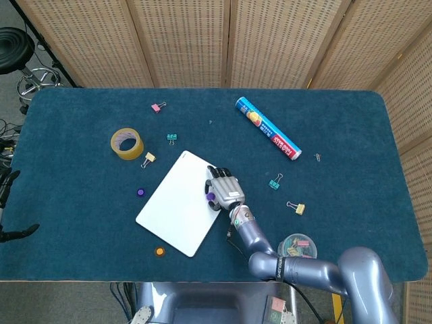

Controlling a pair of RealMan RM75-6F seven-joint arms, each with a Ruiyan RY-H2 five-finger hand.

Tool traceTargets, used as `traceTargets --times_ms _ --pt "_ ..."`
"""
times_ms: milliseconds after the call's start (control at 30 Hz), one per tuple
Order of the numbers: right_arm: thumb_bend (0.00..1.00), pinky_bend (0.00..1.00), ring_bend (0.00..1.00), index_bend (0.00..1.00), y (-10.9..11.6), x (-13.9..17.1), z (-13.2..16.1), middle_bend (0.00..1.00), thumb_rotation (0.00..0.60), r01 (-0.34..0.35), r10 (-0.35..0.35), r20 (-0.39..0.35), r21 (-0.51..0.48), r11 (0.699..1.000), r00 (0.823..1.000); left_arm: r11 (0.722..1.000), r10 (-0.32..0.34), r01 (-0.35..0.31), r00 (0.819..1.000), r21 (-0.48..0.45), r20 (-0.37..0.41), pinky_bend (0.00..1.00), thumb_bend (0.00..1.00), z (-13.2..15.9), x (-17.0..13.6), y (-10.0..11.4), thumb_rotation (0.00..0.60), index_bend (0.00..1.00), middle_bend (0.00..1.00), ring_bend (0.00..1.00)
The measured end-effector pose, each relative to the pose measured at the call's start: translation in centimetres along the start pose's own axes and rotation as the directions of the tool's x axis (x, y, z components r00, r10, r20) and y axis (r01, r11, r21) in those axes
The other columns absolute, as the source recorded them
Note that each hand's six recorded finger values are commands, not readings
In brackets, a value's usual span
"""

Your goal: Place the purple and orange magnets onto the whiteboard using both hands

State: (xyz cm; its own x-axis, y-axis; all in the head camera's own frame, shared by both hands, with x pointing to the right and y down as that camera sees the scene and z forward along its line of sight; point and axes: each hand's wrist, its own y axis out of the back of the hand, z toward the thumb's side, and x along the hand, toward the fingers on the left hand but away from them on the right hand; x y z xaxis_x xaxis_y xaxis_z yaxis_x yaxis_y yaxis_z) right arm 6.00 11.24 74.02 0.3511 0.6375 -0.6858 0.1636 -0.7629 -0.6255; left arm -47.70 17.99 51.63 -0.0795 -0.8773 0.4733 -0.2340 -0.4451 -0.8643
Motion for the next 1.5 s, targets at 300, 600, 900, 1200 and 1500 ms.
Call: traceTargets --times_ms 300,600,900,1200,1500 --pt "0.44 0.0 0.0 0.43 -1.1 0.0 0.9 0.0 0.6 -0.021 0.021 -0.012 0.01 1.0 1.0 1.0 -0.001 0.001 1.0 0.002 0.0 0.0 0.0 0.0 0.0 -0.1 0.6 0.0 0.0 0.0" --pt "0.28 0.0 0.0 0.26 -0.9 0.2 1.2 0.0 0.6 -0.02 0.02 -0.034 -0.004 1.0 0.999 1.0 -0.003 0.003 1.0 0.003 -0.002 0.0 0.0 0.0 0.0 -0.1 0.6 0.0 0.0 0.0" --pt "0.28 0.0 0.0 0.33 0.7 2.8 0.6 0.0 0.6 0.036 -0.035 -0.079 0.017 0.999 0.996 1.0 -0.009 0.009 1.0 0.006 0.0 0.0 0.0 0.1 0.0 -0.2 0.6 0.0 0.0 0.0" --pt "0.27 0.0 0.0 0.38 1.2 6.7 -4.1 0.0 0.6 0.068 -0.064 -0.064 0.065 0.996 0.996 1.0 -0.016 0.016 1.0 0.016 0.004 0.0 0.0 0.3 0.0 -0.5 0.6 0.0 0.0 0.0" --pt "0.28 0.0 0.0 0.4 0.1 6.4 -6.0 0.0 0.6 0.047 -0.044 -0.037 0.066 0.997 0.998 1.0 -0.012 0.012 1.0 0.025 0.005 0.0 0.0 0.5 -0.2 -0.6 0.6 0.0 0.0 0.0"
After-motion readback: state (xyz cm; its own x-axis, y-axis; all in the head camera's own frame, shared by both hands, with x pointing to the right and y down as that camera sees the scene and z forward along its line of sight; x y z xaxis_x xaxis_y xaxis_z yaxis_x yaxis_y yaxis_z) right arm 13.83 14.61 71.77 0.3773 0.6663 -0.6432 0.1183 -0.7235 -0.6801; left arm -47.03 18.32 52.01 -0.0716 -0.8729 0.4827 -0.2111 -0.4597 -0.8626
